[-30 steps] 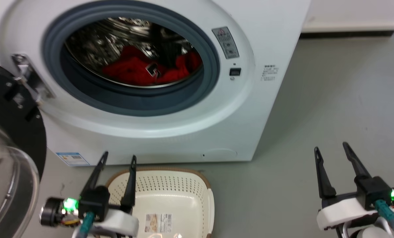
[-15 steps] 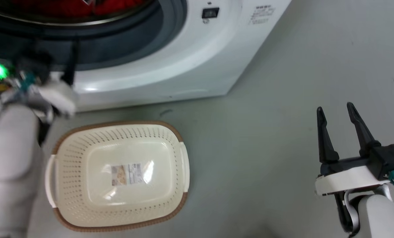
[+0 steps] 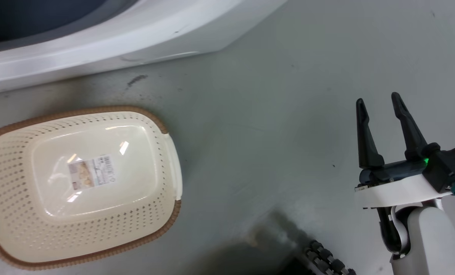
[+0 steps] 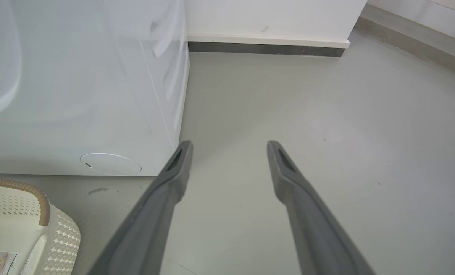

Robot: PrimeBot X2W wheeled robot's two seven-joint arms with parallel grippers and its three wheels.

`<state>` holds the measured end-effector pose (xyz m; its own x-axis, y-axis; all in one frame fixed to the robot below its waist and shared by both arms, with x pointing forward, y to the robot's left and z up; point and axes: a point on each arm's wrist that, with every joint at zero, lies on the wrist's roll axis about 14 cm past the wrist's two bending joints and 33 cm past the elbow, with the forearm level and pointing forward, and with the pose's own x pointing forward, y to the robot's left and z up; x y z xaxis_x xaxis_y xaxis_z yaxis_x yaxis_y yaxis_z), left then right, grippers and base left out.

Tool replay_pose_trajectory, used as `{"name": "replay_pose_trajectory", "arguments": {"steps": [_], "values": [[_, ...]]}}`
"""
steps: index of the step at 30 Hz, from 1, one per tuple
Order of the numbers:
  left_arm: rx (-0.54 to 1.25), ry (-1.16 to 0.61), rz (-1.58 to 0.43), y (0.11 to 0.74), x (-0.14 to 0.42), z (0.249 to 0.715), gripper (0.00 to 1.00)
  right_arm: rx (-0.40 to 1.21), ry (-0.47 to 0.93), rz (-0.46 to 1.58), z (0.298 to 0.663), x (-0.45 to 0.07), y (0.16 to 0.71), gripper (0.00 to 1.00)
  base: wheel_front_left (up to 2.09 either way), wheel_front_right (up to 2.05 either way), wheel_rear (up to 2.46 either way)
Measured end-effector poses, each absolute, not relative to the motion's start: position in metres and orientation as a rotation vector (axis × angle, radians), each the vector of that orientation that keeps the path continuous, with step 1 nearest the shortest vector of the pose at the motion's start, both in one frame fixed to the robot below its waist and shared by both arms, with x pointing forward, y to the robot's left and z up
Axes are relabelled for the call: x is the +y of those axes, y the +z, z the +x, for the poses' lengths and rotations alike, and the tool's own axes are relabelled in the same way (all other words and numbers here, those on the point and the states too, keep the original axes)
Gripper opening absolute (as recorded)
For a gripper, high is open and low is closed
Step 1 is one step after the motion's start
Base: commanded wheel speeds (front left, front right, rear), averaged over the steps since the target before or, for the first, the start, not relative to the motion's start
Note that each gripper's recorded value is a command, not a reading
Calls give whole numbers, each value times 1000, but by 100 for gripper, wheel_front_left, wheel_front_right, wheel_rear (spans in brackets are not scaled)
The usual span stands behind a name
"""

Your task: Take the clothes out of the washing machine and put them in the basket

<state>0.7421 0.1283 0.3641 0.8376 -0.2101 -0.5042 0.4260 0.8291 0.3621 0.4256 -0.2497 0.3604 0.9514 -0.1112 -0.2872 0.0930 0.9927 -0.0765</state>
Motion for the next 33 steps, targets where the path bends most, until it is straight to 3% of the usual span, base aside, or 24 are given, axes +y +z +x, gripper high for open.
{"name": "replay_pose_trajectory", "arguments": {"steps": [7,17,18,19,26,33], "values": [[753,-264,481,322,149,768,100,368,-137,-59,412,-259,341,100,0,0,0],[937,-259,440,275,157,756,100,412,-155,-53,404,-263,328,100,0,0,0],[939,-260,436,274,158,757,24,413,-158,-50,404,-263,328,100,0,0,0],[941,-261,429,273,158,757,0,414,-158,-50,404,-263,327,100,0,0,0],[868,-274,398,283,154,763,0,396,-153,-50,409,-263,331,100,0,0,0],[621,-289,353,331,142,780,0,339,-152,-73,418,-266,349,100,0,0,0]]}}
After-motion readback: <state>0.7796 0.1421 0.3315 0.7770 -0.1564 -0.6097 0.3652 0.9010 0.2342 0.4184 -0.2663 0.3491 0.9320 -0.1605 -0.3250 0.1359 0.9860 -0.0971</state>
